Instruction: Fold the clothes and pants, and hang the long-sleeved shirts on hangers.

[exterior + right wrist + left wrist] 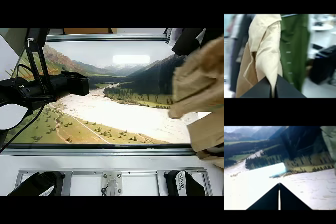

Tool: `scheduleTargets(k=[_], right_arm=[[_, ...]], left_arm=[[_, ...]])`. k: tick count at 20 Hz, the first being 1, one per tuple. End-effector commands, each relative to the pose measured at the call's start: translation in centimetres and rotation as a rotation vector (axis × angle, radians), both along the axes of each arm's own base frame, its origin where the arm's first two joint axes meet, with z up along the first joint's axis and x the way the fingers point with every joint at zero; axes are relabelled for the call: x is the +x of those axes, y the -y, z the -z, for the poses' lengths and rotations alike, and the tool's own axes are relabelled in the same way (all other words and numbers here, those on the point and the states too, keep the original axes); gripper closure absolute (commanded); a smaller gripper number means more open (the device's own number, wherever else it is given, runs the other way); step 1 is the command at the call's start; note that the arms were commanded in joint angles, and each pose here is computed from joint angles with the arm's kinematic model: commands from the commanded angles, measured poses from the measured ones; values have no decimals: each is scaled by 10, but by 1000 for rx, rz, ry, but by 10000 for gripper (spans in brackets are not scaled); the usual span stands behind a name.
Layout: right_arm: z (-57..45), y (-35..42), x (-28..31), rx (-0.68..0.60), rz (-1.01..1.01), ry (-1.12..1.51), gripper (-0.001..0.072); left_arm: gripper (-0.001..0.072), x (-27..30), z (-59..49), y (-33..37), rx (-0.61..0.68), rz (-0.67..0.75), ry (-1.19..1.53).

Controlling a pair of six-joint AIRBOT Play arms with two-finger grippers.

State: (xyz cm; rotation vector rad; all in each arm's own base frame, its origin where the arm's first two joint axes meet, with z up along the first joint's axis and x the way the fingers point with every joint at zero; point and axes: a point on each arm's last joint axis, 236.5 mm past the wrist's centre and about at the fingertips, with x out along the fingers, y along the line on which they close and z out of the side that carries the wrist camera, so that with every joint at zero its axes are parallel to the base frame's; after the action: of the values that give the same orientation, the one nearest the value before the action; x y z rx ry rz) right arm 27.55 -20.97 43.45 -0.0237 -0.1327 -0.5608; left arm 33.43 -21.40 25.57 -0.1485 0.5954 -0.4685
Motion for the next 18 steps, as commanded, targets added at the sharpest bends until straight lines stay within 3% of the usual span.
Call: scheduleTargets(k=[1, 6, 18], right_arm=[[-31, 56, -42, -37, 266, -15, 711], [-90, 86, -57, -124, 375, 5, 711], [-126, 101, -87, -127, 452, 108, 711]], left_arm=[[693, 1, -1, 0, -3, -1, 5], [693, 1, -1, 0, -1, 0, 6], [693, 1, -1, 0, 0, 1, 6]])
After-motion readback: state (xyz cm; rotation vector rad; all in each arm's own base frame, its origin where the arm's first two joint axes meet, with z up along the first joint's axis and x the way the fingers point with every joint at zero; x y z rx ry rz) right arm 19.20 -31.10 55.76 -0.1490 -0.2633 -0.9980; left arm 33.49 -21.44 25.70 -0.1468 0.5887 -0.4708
